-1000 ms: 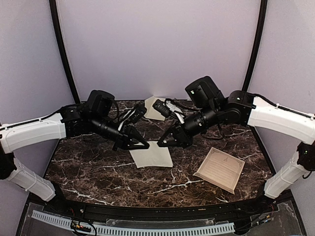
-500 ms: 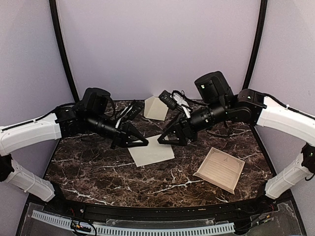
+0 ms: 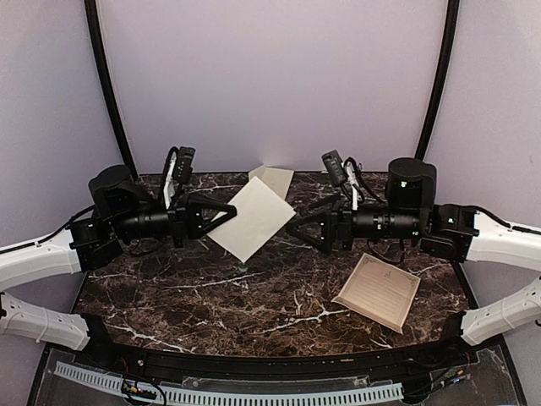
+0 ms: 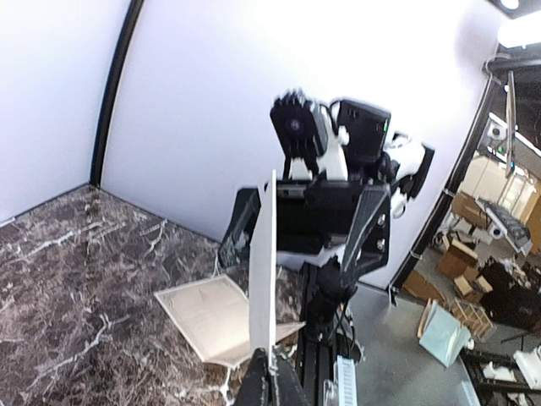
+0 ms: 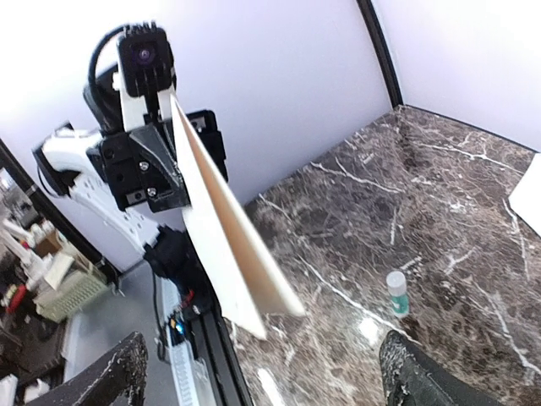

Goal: Place the letter into the envelope and seal it
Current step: Fold the letter, then pick up the envelope from the center of the board.

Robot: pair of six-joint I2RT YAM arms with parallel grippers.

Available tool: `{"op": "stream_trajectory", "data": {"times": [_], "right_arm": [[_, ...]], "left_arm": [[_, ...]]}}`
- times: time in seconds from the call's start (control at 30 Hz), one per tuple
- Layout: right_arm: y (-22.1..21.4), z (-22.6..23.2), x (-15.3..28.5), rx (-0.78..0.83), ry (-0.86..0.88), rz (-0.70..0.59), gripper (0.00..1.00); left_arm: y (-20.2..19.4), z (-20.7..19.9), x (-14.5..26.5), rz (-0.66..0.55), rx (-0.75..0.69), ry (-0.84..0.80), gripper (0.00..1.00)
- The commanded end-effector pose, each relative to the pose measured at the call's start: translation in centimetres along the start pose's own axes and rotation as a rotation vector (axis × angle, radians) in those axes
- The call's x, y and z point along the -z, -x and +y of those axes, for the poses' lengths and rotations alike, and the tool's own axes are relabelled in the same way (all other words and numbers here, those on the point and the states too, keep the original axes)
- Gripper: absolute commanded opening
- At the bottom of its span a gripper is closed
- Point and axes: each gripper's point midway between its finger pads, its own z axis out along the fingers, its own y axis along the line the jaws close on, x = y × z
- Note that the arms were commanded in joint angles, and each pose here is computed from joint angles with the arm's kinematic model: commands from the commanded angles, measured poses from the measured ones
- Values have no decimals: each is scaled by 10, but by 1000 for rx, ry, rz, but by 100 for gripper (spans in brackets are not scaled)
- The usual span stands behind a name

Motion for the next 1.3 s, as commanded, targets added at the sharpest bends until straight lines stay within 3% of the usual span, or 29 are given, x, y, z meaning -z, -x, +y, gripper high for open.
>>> {"op": "stream_trajectory", "data": {"times": [0.0,0.23,0.6,0.7,1.03,1.17,1.23,1.27], "right_arm": [[53,23,10,-77,144,-332,92],[64,47,-11,-66,246,-367,91],[88,71,-25,-12,351,-397,79],[94,77,-26,1,378,-406,67],[99,85,-20,-18,432,-445,0],[99,79,-20,-12,385,-448,0],[99,71,-19,-11,331,-448,0],[98,64,-19,-15,287,-446,0]], "left_arm": [[61,-12,18,-307,26,1,0],[85,-25,27,-448,74,-48,0],[84,-39,16,-442,96,-130,0],[84,-44,15,-444,97,-160,0],[82,-40,15,-446,94,-141,0],[79,-37,10,-417,99,-126,0],[71,-26,5,-366,119,-62,12],[71,-16,5,-365,131,2,31]]}}
